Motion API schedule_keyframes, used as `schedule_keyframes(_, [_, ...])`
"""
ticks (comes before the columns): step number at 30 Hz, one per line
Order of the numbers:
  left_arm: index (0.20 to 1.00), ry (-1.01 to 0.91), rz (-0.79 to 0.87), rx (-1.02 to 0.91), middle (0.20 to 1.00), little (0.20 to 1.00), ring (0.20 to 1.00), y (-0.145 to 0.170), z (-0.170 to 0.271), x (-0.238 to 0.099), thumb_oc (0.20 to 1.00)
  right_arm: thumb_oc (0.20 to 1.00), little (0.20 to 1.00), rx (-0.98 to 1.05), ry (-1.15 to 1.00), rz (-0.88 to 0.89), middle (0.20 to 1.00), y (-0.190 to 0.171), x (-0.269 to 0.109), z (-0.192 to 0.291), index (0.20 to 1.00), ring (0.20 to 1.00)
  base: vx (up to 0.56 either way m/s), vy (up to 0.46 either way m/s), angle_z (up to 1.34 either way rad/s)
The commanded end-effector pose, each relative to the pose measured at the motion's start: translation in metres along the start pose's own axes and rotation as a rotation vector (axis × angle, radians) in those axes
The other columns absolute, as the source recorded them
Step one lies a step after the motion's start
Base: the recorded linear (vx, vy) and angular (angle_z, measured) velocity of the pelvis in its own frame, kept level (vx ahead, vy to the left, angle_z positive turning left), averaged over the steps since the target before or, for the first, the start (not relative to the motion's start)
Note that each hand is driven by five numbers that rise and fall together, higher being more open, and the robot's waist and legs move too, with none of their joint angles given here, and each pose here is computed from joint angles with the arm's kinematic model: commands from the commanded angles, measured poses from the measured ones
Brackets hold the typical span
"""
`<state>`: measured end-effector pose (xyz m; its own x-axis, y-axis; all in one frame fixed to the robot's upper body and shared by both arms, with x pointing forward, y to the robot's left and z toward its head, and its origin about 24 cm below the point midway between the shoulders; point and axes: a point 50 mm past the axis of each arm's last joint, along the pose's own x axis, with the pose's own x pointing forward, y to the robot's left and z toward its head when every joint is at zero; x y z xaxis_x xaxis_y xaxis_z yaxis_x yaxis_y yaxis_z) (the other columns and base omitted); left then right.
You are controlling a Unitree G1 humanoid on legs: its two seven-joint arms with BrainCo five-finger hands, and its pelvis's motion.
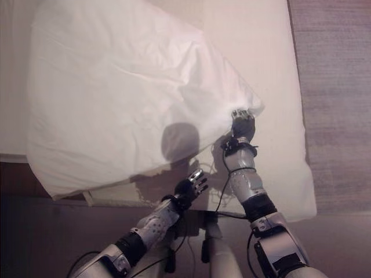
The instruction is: Make the bed
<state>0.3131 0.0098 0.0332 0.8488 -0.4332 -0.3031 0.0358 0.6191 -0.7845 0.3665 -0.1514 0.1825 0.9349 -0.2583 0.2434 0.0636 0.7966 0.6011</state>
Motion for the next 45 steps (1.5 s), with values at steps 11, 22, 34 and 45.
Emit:
schedule_keyframes(11, [1.0,-0.273,0.098,-0.383,1.0,1.0,1.0,-0.025,0.06,0.016,1.0,0.2,0.2,0.131,-0.191,0.064,0.2,0.025,-0.008,0.033,0.2,0.2,0.0,0.0,0.0])
schedule_keyframes(22, [1.0,-0.529,0.128,-0.468,1.0,1.0,1.0,-0.03,0.132,0.005,1.0,0.2,0.2,0.159,-0.174,0.052,0.2,0.024,-0.016,0.023,0.2,0.2,0.0,0.0,0.0])
schedule_keyframes(34, [1.0,-0.618,0.253,-0.531,1.0,1.0,1.0,-0.022,0.156,0.0,1.0,0.2,0.2,0.166,-0.182,0.03,0.2,0.009,-0.031,0.021,0.2,0.2,0.0,0.0,0.0])
schedule_keyframes(45, [0.2,-0.702,0.265,-0.313,0.2,0.2,0.2,0.004,0.163,-0.017,0.2,0.2,0.2,0.14,-0.106,-0.065,0.2,-0.02,-0.038,-0.001,0.2,0.2,0.0,-0.014,0.0])
